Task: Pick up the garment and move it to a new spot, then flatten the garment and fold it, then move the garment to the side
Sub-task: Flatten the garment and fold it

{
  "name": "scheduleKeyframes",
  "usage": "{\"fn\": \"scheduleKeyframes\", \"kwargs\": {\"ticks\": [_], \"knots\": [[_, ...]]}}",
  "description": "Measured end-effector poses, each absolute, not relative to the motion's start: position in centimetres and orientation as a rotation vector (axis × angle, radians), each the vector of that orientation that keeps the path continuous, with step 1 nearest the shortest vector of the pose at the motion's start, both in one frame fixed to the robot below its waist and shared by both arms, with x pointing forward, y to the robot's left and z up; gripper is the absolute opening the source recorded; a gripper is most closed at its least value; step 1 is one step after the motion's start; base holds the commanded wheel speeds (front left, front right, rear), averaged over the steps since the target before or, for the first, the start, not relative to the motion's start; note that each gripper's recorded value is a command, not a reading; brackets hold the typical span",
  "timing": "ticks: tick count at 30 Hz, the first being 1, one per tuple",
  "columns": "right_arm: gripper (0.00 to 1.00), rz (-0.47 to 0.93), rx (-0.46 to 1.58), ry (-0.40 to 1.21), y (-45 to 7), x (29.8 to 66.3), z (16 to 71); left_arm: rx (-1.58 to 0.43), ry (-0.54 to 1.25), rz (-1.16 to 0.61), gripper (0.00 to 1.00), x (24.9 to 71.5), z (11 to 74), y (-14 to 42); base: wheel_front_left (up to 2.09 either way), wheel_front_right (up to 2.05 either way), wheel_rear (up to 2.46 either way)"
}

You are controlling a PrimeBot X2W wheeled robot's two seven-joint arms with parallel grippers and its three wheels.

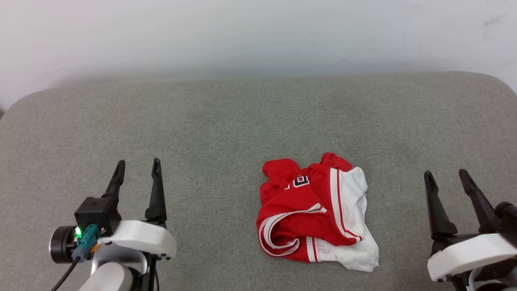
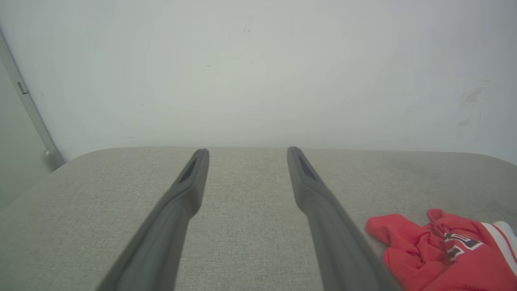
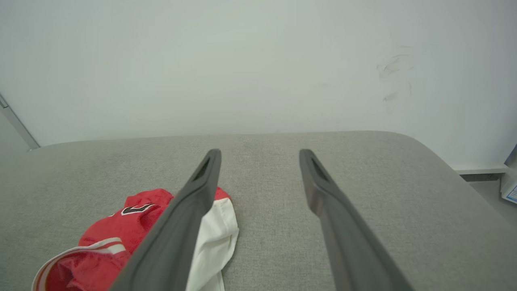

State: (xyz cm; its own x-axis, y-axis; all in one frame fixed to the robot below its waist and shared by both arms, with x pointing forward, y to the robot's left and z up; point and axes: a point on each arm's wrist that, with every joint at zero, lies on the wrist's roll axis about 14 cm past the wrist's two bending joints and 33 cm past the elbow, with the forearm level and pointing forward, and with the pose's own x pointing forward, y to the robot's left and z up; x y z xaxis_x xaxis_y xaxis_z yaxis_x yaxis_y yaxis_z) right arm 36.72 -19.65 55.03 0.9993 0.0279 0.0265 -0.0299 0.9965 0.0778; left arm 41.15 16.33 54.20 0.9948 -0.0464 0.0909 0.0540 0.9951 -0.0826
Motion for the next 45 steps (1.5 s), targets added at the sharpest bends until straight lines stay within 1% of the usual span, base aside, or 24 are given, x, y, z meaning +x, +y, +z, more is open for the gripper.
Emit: {"fn": "scheduleKeyframes", "kwargs": {"ticks": [5,8,11,15,18,26,32,33,34,35,40,42,45], "knots": [[1.0,0.0,0.105,0.058,-20.7,36.7,53.2,-0.071,-0.109,-0.043,1.0,40.3,54.8,17.0,0.0,0.0,0.0],[1.0,-0.026,0.136,0.207,-21.5,36.3,50.0,-0.074,-0.126,-0.054,1.0,39.9,55.3,16.7,0.0,0.0,0.0],[1.0,-0.009,0.157,0.367,-21.7,36.2,47.3,-0.08,-0.14,-0.057,1.0,39.7,55.7,16.5,0.0,0.0,0.0],[1.0,0.053,0.15,0.568,-21.1,36.9,44.6,-0.092,-0.16,-0.067,1.0,39.8,56.3,16.1,0.0,0.0,0.0],[1.0,0.118,0.138,0.674,-19.7,37.8,43.3,-0.1,-0.166,-0.071,1.0,40.1,56.4,15.9,0.0,0.0,0.0],[1.0,0.269,0.09,0.835,-15.8,41.3,40.0,-0.109,-0.139,-0.066,1.0,41.6,55.0,15.9,0.0,0.0,0.0],[1.0,0.327,0.07,0.974,-14.3,41.7,36.6,-0.11,-0.091,-0.05,1.0,42.2,53.1,16.3,0.0,0.0,0.0],[0.84,0.332,0.072,0.989,-14.2,41.7,36.4,-0.107,-0.085,-0.05,1.0,42.2,52.8,16.4,0.0,0.0,0.0],[0.26,0.336,0.074,0.995,-14.0,41.7,36.3,-0.106,-0.083,-0.05,1.0,42.3,52.7,16.4,0.0,0.0,0.0],[0.0,0.339,0.074,0.995,-14.0,41.7,36.3,-0.107,-0.081,-0.051,1.0,42.3,52.6,16.3,0.0,0.0,0.0],[0.0,0.354,0.05,0.92,-13.6,42.7,37.7,-0.112,-0.077,-0.065,1.0,42.6,52.4,15.8,0.0,0.0,0.0],[0.0,0.342,0.033,0.851,-14.2,43.8,39.2,-0.114,-0.08,-0.075,1.0,42.8,52.5,15.5,0.0,0.0,0.0],[0.0,0.288,-0.001,0.729,-16.3,45.9,42.4,-0.115,-0.082,-0.089,1.0,43.1,52.5,15.0,0.0,0.0,0.0]]}}
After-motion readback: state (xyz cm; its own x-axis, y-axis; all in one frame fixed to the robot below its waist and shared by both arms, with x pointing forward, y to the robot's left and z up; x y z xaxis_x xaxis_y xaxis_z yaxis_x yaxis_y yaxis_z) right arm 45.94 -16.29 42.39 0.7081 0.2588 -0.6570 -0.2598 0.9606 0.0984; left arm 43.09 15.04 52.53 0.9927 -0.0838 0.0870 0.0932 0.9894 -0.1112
